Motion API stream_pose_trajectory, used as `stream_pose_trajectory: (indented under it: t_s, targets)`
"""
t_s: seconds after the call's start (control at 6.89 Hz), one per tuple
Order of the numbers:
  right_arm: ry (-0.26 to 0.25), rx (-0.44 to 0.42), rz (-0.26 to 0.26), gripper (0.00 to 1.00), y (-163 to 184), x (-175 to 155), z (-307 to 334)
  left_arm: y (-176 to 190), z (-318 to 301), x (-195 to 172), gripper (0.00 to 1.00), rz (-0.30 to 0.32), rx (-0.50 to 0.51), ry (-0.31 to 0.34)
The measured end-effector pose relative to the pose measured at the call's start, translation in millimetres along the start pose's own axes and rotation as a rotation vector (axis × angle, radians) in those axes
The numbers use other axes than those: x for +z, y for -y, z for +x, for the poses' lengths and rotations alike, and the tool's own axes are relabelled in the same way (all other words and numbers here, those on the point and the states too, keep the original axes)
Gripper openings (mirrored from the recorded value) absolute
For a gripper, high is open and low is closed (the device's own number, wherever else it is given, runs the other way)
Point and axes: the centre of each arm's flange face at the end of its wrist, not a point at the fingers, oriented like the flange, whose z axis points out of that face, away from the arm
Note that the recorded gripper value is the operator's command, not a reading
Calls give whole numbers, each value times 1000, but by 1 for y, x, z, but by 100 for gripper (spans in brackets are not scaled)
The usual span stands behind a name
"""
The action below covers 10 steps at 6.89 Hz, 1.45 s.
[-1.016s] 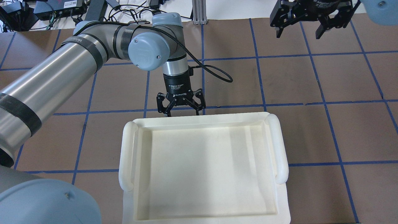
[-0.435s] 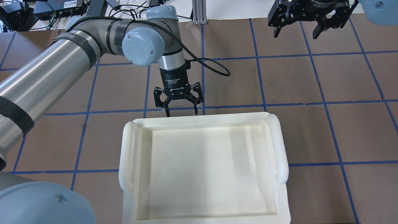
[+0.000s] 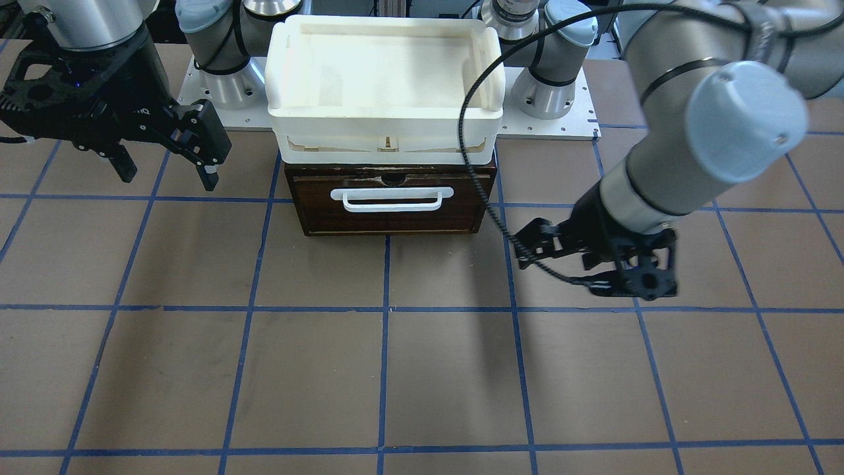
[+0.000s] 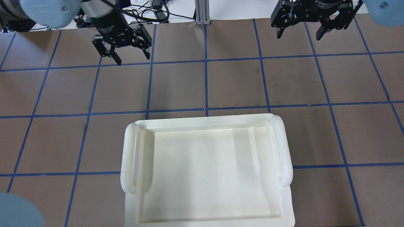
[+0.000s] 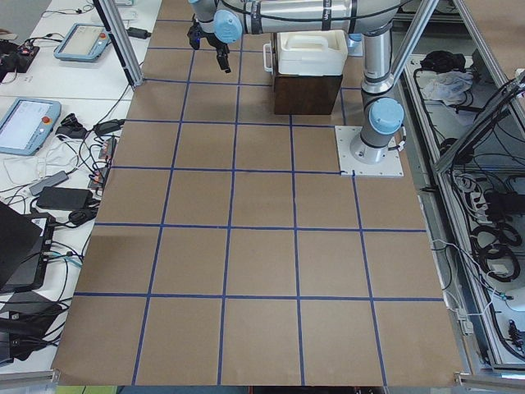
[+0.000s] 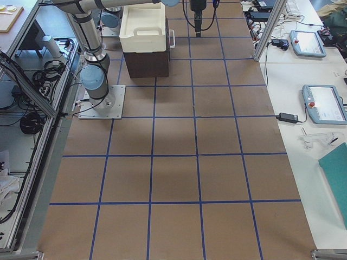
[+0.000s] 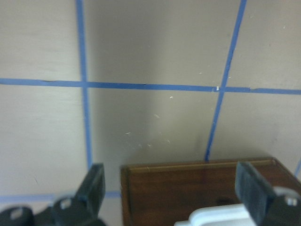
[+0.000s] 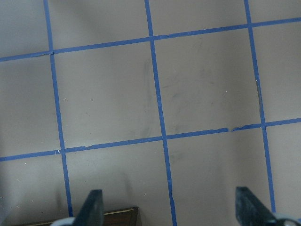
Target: Put scissors in drawer and close it
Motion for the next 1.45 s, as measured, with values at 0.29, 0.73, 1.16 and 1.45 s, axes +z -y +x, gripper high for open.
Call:
stream_pose_trajectory:
  t_s: [0.29,0.73,1.16,1.45]
  targets:
    - [0,0,-1,100,0,0,0,-34,-44,-69,100,113,39,121]
    - [0,1,-3,100,0,1,0,-100,-42,-124,100,172,65,198]
    - [0,1,-3,100,0,1,0,-113,-34,-108,100,153,81,140]
    - [0,0,-3,100,0,1,0,-115,-31,-105,100,148,86,122]
